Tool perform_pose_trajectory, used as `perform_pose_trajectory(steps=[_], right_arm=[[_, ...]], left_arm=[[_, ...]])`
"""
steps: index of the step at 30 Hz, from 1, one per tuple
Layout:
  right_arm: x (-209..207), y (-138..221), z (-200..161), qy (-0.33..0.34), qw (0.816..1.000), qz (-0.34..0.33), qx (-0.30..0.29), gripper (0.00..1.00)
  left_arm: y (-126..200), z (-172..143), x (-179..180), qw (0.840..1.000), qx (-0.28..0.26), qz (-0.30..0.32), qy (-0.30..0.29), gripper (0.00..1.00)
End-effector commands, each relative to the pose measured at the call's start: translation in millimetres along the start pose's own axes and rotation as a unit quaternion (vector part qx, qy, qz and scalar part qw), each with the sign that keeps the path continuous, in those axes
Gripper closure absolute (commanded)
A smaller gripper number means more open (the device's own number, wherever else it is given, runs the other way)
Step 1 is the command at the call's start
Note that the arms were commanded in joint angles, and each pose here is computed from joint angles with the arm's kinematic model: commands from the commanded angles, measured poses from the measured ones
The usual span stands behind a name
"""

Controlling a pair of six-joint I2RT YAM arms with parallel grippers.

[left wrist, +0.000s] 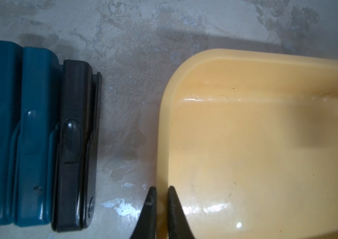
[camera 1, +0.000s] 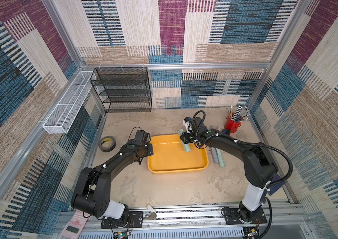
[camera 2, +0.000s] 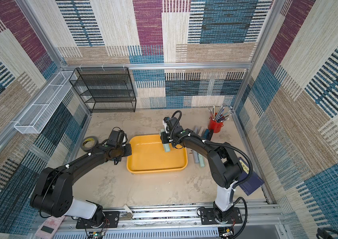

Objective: Put the pruning pliers into the storage box
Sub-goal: Place the pruning pliers in the storage box.

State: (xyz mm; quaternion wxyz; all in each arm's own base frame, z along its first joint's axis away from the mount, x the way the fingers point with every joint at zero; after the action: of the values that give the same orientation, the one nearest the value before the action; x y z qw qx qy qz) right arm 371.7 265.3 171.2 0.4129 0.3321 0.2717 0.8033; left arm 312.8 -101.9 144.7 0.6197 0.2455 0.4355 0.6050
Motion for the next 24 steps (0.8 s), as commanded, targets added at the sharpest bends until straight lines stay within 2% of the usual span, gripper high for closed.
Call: perform_pose_trajectory(steps=[1,12,24], right_arm=[[23.9,-16.3,4.7,-0.013,0.999,0.04,-0.016,0.78],[67.6,-66.4,-20.2,-0.038,0.997,0.069,0.014,0.79],[85.5,-100.6,-29.6,-0.062,0.996,0.064,0.03,0.78]], left_arm=[[3.2,2.8,2.1,1.0,-0.016,0.012,0.01,0.91],[3.9,0.4,4.9,0.999,-0.028,0.012,0.017,0.92],[7.0,2.6,3.5,0.999,-0.04,0.006,0.02,0.92]])
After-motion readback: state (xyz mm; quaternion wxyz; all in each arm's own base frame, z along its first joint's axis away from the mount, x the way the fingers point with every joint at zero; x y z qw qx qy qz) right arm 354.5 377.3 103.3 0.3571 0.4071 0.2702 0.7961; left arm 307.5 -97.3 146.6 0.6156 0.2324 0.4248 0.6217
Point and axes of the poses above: each gripper's point midway between its finger pads, its own y axis back along the fingers, its own x axis along the line the jaws close on, z = x × y, the point moved 7 cm from there along y, back along the fingers, and after that the axes turned 4 degrees about y, right-handed, at the moved point
